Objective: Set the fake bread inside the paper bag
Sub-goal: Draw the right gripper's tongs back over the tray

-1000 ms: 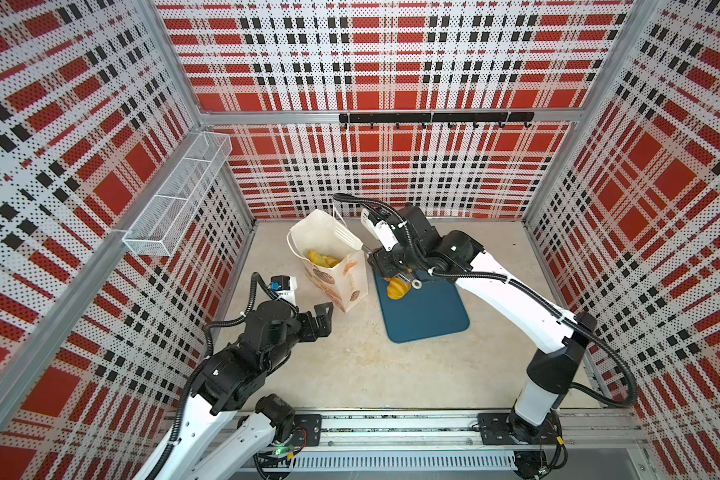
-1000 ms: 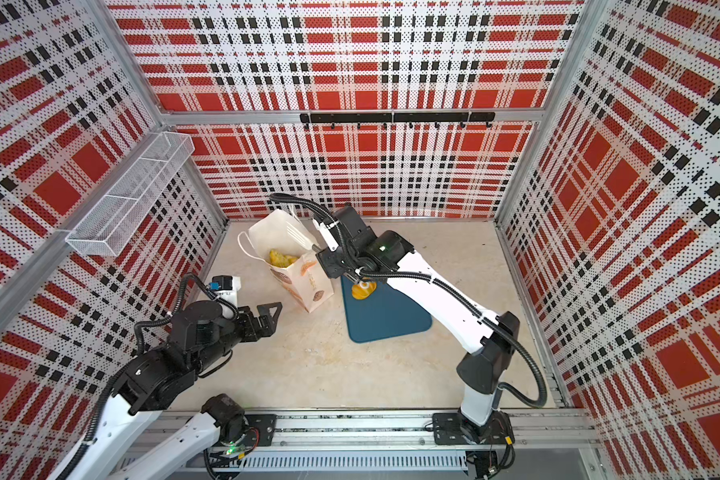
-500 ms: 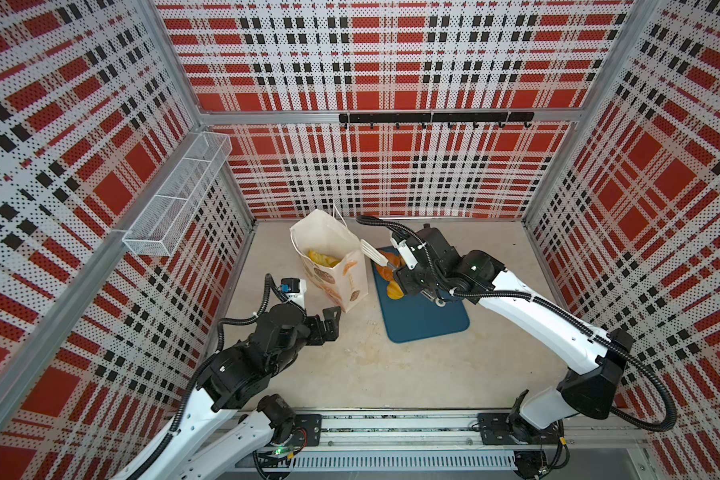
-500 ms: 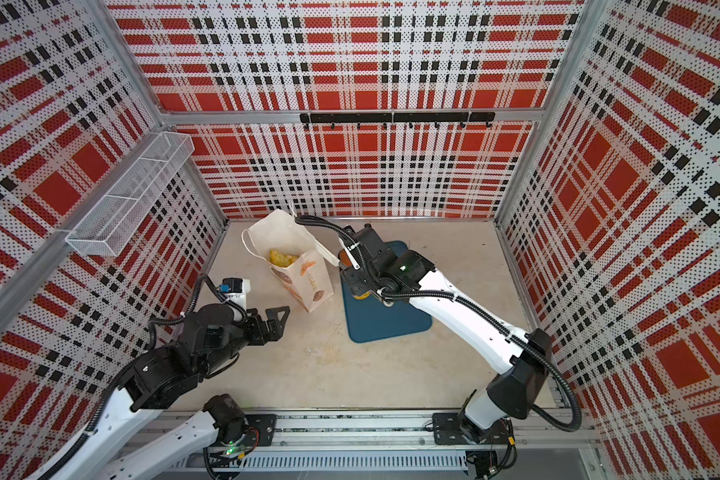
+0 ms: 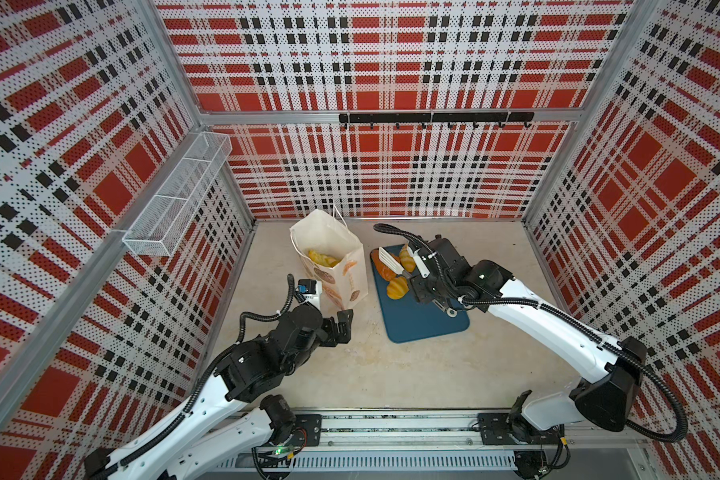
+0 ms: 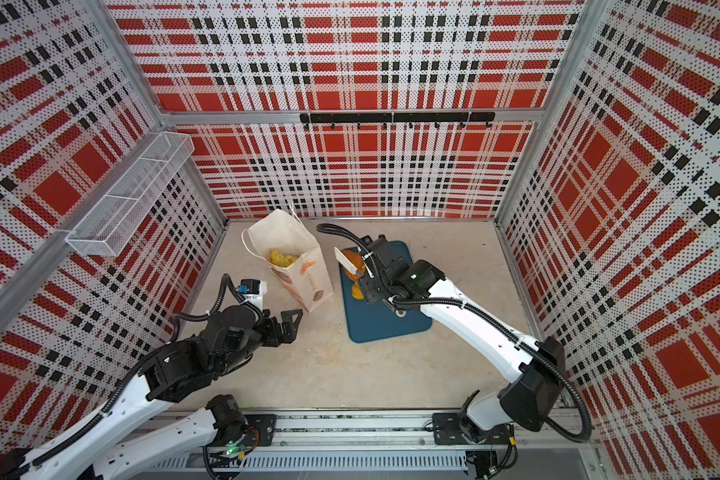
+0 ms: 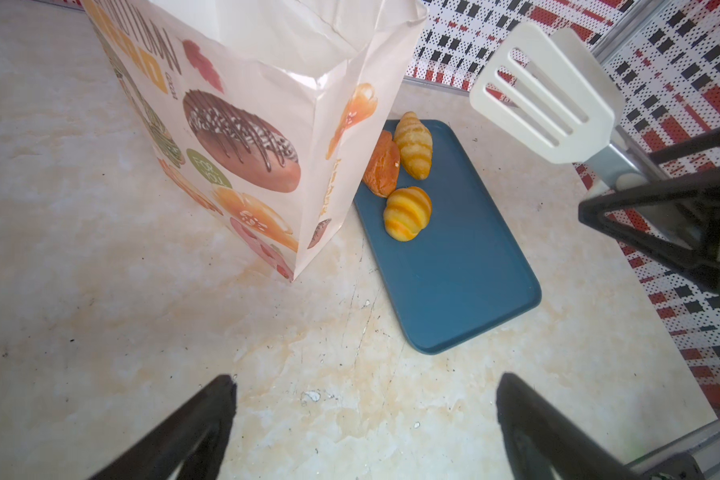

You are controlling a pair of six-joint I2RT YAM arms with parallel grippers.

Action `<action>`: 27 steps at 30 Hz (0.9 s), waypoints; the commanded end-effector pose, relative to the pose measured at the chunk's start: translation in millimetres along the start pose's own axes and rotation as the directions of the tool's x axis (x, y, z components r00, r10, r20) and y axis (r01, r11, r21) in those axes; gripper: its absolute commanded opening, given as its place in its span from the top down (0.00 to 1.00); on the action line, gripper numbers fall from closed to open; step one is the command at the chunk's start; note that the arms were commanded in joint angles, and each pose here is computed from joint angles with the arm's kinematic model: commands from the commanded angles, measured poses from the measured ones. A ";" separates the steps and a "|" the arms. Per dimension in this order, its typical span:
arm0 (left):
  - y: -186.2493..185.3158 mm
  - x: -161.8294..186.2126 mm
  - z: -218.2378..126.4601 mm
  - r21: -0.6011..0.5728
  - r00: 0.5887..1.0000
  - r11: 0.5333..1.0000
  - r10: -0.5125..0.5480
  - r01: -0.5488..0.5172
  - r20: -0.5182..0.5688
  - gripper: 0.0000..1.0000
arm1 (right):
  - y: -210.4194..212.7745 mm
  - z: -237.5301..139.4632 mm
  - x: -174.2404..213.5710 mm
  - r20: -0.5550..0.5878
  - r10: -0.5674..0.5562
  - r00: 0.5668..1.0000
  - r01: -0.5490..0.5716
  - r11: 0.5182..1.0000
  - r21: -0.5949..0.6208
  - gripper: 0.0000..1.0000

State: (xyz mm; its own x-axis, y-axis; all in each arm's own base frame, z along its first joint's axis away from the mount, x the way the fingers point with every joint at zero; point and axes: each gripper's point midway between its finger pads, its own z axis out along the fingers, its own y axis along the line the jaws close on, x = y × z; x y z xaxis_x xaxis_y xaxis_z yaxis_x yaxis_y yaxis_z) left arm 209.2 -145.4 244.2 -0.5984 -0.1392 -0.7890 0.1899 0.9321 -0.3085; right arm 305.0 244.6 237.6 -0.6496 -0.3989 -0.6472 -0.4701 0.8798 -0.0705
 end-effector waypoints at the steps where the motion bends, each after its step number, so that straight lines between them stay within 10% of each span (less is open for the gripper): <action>1: -2.2 -1.4 3.8 -0.003 0.999 1.000 -0.023 0.023 0.024 0.01 | -8.3 -1.8 -5.2 0.047 0.056 0.997 -0.057 0.998 0.019 0.33; 27: -11.3 27.2 23.2 0.009 0.999 1.000 -0.019 0.019 -0.030 0.01 | 10.1 68.7 78.0 -0.241 0.130 0.962 -0.113 0.990 0.084 0.36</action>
State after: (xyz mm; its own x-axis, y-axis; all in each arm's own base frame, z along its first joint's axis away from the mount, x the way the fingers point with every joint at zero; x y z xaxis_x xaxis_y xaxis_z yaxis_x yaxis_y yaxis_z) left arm 206.4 -167.9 213.5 -0.6378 -0.1249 -0.7600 0.1996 0.9263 -0.3196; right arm 290.2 230.4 136.4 -0.8301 -0.3449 -0.4381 -0.3519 0.9335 -0.0681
